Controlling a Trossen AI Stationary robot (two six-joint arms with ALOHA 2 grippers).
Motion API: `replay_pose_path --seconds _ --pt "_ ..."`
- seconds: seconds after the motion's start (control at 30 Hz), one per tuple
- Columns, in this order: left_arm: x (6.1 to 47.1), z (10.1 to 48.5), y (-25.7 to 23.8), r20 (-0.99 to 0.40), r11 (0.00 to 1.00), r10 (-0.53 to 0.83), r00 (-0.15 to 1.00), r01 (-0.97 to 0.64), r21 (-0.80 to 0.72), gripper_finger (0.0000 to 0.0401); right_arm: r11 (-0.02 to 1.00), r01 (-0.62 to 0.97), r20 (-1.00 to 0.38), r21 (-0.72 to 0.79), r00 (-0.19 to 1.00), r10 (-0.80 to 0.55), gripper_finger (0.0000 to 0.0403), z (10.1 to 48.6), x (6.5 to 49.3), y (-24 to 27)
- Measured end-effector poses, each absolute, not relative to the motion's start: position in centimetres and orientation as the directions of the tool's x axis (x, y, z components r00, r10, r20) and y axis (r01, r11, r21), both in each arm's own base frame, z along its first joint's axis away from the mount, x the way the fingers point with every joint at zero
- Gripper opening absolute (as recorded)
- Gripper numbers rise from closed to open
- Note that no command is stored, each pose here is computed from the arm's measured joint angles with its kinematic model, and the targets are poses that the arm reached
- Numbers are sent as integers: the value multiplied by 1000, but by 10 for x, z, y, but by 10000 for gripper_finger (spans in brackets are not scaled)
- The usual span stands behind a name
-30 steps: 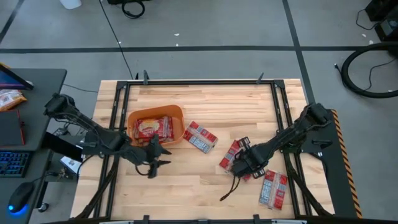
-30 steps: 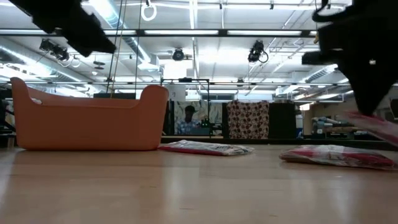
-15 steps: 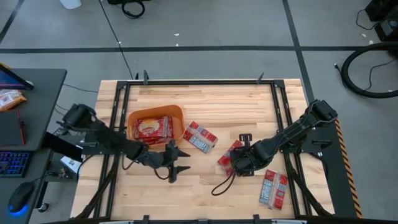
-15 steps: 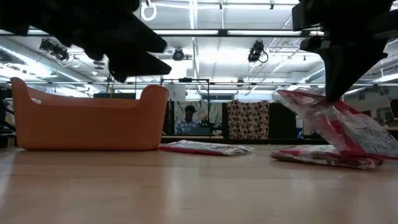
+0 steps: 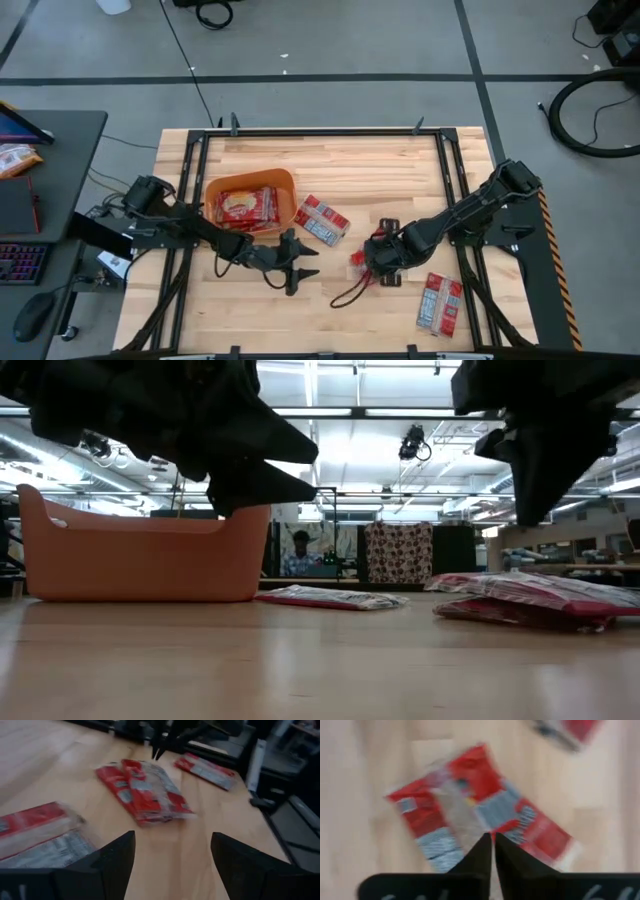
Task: Sort popcorn bags into baskets
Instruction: Put the red popcorn bag into the orange bin
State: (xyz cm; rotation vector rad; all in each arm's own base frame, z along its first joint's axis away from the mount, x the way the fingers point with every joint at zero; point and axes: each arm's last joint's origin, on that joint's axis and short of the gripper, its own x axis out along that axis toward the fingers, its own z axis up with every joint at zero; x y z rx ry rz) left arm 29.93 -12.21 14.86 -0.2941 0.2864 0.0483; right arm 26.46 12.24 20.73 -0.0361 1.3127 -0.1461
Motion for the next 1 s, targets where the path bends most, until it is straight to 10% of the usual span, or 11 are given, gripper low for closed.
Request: replay_pose_path --seconds 0.53,1.0 --pt "299 144 -124 -349 974 -17 937 -63 -216 263 942 -158 -919 -296 314 -236 188 162 273 198" --pt "298 142 -124 -380 977 -42 924 -43 -211 263 889 -118 -843 -443 392 -368 238 143 269 231"
